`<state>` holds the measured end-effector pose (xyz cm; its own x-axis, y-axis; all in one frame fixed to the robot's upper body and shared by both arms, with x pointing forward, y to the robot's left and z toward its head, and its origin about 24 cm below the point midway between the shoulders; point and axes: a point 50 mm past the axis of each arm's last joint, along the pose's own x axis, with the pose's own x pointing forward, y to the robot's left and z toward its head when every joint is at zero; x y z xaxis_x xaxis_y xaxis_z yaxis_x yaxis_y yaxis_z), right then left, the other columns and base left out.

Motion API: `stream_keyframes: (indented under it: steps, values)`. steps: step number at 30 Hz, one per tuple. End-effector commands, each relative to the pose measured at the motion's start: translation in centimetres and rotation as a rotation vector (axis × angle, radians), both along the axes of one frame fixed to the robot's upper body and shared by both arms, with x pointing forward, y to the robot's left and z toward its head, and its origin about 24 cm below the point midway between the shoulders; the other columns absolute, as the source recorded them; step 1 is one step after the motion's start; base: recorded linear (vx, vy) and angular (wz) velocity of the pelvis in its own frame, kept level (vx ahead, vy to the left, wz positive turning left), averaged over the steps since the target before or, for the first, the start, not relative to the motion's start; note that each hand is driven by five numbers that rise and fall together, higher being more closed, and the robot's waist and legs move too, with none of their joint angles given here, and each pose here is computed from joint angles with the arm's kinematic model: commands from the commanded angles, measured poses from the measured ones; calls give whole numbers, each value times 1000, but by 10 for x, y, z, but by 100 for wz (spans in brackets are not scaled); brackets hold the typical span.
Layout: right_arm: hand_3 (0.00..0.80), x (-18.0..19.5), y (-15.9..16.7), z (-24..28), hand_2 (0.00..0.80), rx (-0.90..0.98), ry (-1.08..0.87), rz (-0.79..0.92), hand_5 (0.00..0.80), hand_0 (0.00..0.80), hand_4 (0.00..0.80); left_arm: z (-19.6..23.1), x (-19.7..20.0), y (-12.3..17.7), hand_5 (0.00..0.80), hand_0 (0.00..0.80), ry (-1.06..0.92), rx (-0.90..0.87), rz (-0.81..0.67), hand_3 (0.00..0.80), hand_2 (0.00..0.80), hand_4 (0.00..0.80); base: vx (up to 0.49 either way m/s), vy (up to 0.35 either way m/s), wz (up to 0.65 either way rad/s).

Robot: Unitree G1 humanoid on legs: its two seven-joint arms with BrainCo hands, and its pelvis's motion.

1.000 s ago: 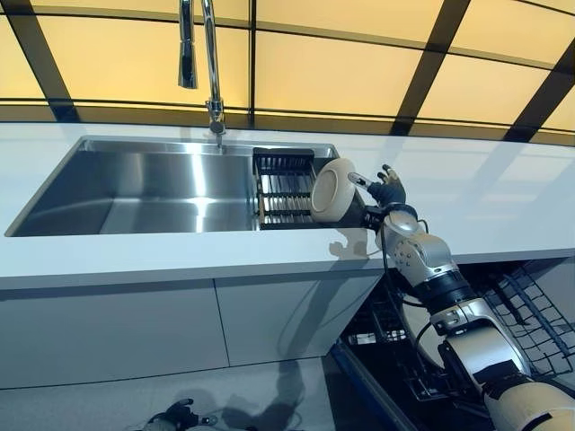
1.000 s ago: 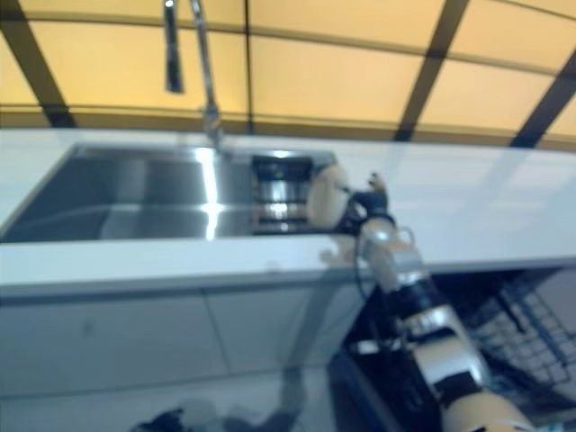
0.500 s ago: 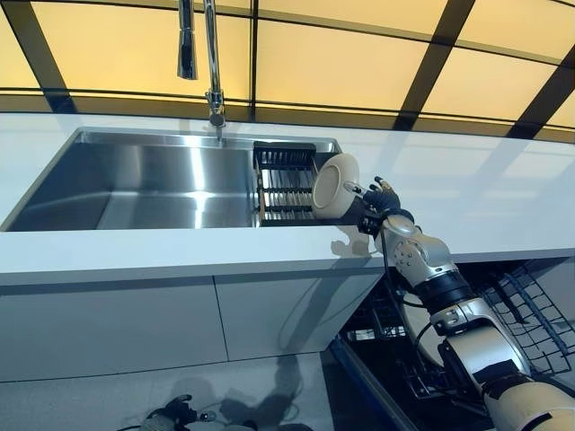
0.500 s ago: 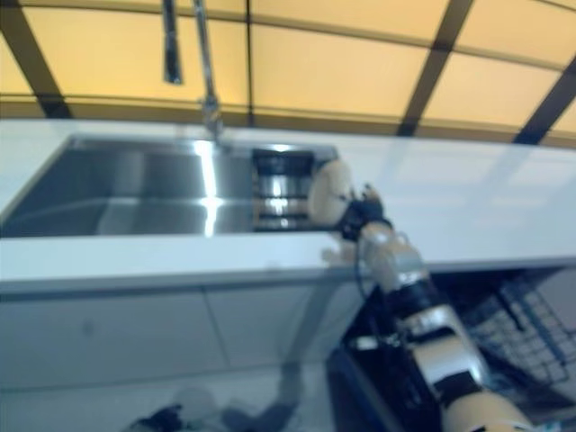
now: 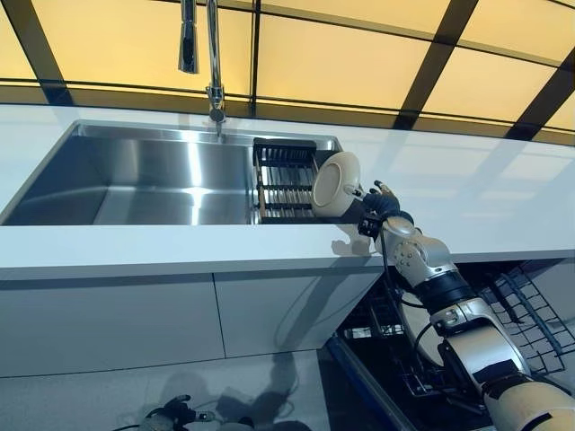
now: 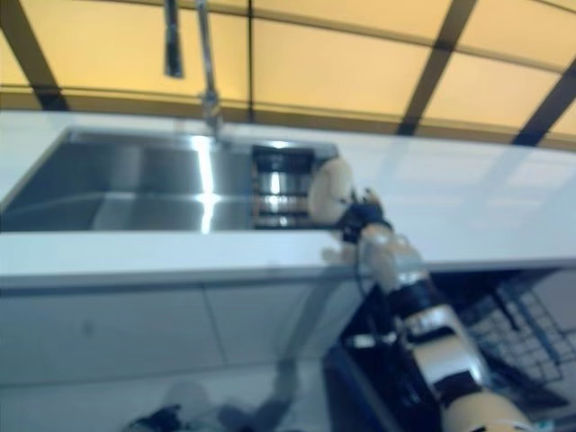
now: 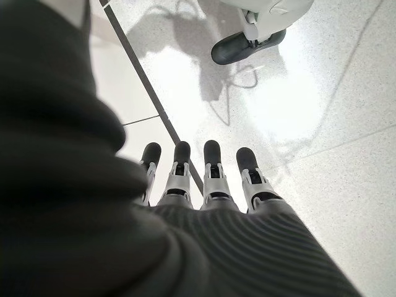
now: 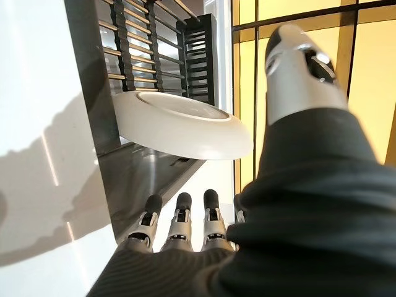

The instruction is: Take plates into dishwasher

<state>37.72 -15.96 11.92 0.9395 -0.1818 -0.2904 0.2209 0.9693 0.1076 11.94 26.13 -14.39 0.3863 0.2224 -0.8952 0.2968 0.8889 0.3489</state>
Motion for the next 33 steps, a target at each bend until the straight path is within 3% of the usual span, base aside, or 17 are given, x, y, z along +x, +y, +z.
stream_keyframes:
  steps: [1,33]
  values:
    - [0,17,-8,53,0,-24,-138,-26,0,0,0,5,20,-8,0,0,-37,14,-105,0,0,0,10,7,3]
    - [0,21,-6,59,0,-74,-106,-62,0,0,0,8,22,-4,0,0,-54,23,-100,0,0,0,3,0,1]
